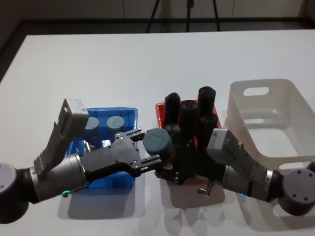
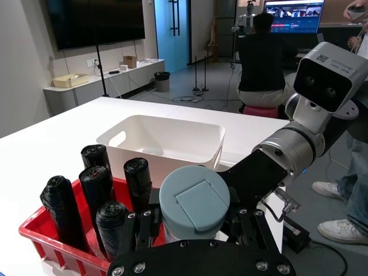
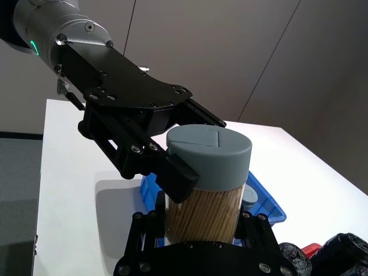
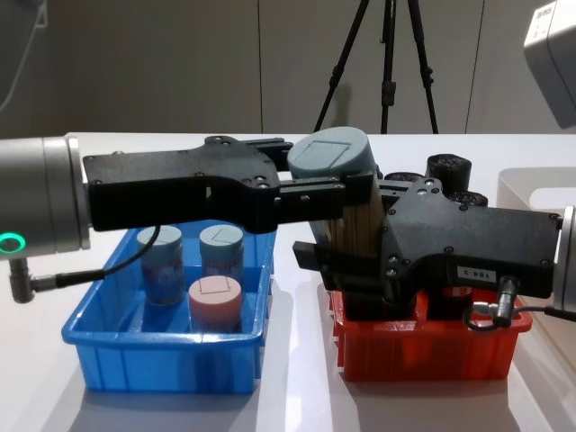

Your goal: Pick the cotton swabs from the blue box and place them into the white box.

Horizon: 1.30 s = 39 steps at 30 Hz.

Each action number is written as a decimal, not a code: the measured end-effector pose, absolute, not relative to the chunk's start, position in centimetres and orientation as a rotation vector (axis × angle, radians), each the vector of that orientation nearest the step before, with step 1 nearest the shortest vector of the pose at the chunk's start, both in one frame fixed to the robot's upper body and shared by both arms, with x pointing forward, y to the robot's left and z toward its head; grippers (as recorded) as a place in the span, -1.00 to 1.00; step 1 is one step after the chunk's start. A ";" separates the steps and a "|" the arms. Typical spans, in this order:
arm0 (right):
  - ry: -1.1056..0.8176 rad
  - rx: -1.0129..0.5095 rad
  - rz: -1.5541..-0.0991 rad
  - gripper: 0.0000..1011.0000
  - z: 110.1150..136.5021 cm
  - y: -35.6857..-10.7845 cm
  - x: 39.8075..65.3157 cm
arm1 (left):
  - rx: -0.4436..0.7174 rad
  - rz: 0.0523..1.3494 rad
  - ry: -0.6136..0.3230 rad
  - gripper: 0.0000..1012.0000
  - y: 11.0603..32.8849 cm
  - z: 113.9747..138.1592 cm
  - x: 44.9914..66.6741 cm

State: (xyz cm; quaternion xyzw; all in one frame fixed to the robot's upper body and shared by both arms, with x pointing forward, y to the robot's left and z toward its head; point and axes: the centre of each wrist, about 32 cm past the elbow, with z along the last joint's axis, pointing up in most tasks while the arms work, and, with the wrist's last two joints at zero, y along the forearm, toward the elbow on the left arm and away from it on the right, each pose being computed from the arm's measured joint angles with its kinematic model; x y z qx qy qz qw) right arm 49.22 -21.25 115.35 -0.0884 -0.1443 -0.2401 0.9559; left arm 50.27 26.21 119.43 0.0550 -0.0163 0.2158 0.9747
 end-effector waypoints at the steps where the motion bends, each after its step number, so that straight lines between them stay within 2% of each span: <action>1: -0.293 -0.180 -0.487 0.24 115.3 -21.3 49.2 | 0.111 0.435 -0.033 0.29 26.2 119.4 50.3; 10: -0.293 -0.180 -0.487 0.24 115.3 -21.2 49.2 | 0.111 0.435 -0.033 0.30 26.2 119.4 50.3; 11: -0.293 -0.179 -0.486 0.24 115.3 -21.2 49.2 | 0.111 0.435 -0.033 0.40 26.2 119.4 50.3; 23: -0.293 -0.180 -0.486 0.24 115.3 -21.2 49.2 | 0.111 0.435 -0.033 0.98 26.2 119.4 50.3; 39: -0.293 -0.180 -0.487 0.24 115.3 -21.3 49.2 | 0.111 0.435 -0.033 0.98 26.2 119.4 50.3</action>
